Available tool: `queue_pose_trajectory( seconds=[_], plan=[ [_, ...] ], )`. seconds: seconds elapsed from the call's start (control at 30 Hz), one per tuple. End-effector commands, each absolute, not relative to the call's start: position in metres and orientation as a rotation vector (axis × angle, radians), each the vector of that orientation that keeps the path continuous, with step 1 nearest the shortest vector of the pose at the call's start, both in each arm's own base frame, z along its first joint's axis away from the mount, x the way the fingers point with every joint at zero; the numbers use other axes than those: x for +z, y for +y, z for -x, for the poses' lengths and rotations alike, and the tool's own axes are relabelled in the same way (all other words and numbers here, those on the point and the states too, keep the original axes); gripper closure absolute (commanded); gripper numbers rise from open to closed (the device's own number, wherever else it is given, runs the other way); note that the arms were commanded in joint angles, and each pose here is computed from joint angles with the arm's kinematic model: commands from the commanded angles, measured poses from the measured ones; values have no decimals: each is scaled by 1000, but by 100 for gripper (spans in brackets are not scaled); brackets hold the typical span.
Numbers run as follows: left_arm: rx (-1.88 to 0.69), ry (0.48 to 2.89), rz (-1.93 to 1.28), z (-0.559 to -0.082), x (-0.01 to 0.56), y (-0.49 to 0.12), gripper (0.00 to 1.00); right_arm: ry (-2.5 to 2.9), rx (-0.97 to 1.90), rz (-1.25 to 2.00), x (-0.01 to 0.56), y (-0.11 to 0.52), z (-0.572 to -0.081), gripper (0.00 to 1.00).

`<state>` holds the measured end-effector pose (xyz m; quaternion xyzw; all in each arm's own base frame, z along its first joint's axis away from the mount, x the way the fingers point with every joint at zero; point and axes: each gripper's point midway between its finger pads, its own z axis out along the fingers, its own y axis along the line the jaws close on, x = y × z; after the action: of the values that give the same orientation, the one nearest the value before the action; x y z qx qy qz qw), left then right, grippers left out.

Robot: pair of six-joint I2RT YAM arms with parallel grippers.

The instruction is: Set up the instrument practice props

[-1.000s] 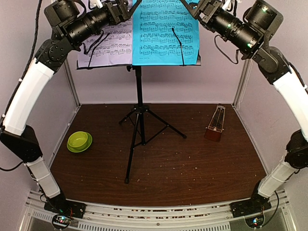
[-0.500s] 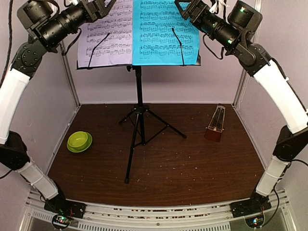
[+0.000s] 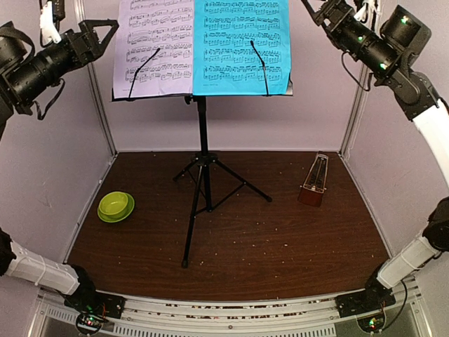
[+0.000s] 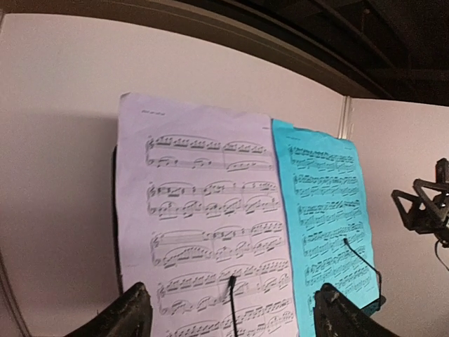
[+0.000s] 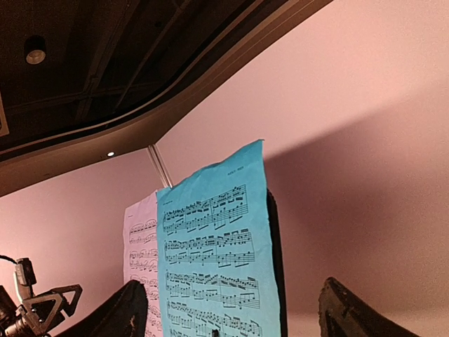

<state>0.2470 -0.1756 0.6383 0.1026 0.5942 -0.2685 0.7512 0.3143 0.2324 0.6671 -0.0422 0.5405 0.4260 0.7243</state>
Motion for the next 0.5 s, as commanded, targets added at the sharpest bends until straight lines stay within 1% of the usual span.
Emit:
queue_pose_trajectory(
  seconds=[0.0,0.2,0.33,0.47],
  plan=[
    [-532,1371,-39,-246,616,-127,18,1257,928,72,646,211,-310,15],
    [-456,1514,156,-252,568,-81,15,1414,852,24,589,187,-316,14],
    [-395,1647,341,-262,522,-46,16,1561,767,-32,538,168,-323,12],
    [-342,1747,470,-270,475,-23,14,1695,622,-116,493,139,-324,9]
  ],
)
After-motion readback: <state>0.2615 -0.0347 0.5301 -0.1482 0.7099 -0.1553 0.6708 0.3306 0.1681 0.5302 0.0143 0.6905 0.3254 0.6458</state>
